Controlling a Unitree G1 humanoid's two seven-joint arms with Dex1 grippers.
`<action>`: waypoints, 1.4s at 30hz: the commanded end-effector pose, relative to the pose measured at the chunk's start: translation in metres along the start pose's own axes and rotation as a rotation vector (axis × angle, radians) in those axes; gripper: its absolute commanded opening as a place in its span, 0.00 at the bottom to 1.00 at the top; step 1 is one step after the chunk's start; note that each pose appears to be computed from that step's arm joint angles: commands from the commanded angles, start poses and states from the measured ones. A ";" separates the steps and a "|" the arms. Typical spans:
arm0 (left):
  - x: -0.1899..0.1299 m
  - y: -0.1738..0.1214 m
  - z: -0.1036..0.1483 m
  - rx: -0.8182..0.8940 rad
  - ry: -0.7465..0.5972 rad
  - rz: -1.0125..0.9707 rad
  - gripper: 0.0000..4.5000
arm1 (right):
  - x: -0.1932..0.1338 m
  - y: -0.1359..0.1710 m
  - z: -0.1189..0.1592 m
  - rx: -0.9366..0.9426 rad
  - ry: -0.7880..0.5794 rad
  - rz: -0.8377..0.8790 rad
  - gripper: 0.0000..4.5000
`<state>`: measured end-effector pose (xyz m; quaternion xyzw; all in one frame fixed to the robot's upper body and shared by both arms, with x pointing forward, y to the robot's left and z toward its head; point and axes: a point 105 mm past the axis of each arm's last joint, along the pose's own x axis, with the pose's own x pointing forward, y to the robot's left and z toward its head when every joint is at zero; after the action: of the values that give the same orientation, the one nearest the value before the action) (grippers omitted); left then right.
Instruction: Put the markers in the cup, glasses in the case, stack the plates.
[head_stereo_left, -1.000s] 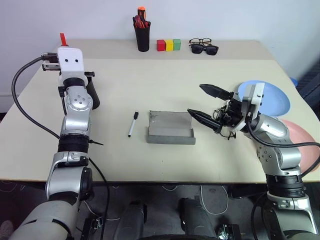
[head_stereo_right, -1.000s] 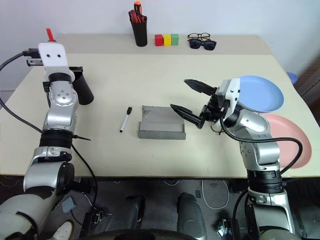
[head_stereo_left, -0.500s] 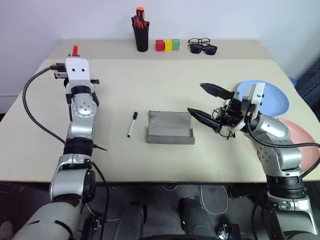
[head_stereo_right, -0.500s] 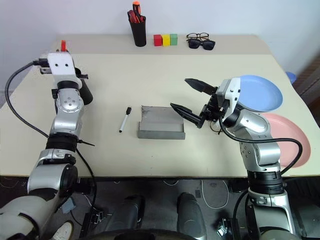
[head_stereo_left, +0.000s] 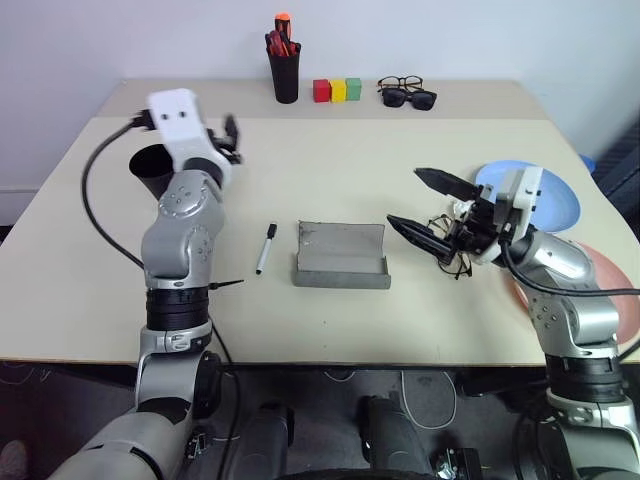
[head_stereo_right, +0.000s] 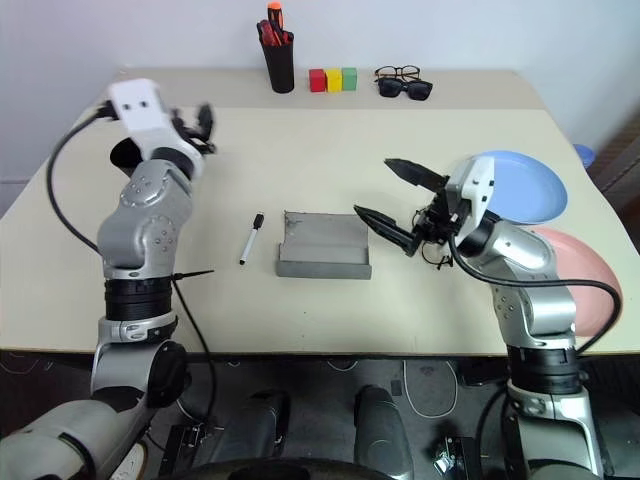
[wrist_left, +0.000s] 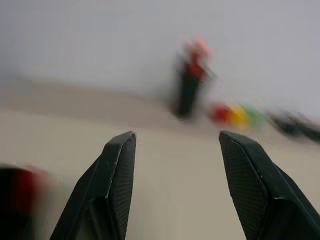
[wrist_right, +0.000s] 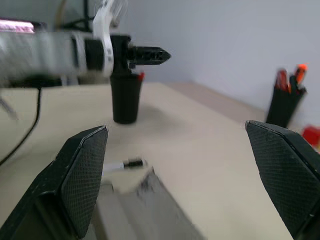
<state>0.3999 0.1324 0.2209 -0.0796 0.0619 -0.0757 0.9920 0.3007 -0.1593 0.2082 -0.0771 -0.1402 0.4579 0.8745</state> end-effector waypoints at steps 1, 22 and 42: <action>-0.014 -0.014 -0.048 0.029 0.330 -0.026 0.59 | -0.011 0.001 0.016 -0.054 -0.019 -0.010 1.00; -0.011 0.010 -0.077 0.173 0.638 0.112 0.59 | -0.025 0.009 0.015 -0.066 0.002 -0.097 1.00; 0.025 0.008 -0.091 0.161 0.724 0.113 0.20 | -0.027 0.009 0.015 -0.076 0.007 -0.119 1.00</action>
<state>0.4110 0.1233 0.1265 0.0350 0.4073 -0.0447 0.9115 0.2795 -0.1761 0.2027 -0.0874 -0.1315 0.4014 0.9022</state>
